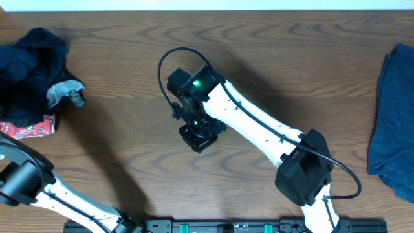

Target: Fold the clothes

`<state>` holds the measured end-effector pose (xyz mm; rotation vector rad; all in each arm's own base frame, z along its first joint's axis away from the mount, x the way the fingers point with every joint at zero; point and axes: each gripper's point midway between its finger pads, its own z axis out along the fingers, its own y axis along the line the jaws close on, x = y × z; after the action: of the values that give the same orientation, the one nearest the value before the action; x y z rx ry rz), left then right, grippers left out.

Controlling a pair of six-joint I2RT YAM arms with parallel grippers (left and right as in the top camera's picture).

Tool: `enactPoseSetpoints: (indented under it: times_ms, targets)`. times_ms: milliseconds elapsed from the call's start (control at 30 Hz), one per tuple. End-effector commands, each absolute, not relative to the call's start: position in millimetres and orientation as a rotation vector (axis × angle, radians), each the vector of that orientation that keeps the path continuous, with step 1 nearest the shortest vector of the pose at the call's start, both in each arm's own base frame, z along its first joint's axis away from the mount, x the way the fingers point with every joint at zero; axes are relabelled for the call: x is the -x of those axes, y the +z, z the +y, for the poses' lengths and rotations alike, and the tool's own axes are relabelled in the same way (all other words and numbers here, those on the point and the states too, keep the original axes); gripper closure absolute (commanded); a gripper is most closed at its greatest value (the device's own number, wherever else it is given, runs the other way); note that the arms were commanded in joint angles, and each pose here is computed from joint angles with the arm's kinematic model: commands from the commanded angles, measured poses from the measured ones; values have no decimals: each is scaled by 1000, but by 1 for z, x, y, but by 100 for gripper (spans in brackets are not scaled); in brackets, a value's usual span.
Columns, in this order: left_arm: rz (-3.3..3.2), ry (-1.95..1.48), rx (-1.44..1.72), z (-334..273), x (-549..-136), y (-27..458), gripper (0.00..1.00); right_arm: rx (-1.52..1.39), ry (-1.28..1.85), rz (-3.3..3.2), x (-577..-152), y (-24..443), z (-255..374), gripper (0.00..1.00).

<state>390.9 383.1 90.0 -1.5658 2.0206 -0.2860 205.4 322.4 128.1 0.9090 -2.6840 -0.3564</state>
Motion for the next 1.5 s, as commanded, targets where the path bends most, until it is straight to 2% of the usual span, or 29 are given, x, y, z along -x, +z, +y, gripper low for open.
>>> enactPoseSetpoints:
  times_ms: [0, 400, 900, 1100, 1467]
  targets:
    - [2184, -311, 1675, 342, -375, 19, 94, -905, -385, -2691, -201, 138, 327, 97]
    - [2236, -371, 2041, 304, -300, -66, 94, -896, -370, -2679, -199, 138, 324, 95]
    - [2124, -286, 2383, 322, -209, -79, 94, -893, -364, -2674, -198, 138, 323, 99]
    - [2084, -288, 2414, 326, -204, -79, 94, -893, -364, -2674, -198, 138, 323, 99]
    - [2017, -404, 2386, 327, -223, -74, 94, -900, -373, -2683, -200, 138, 325, 95]
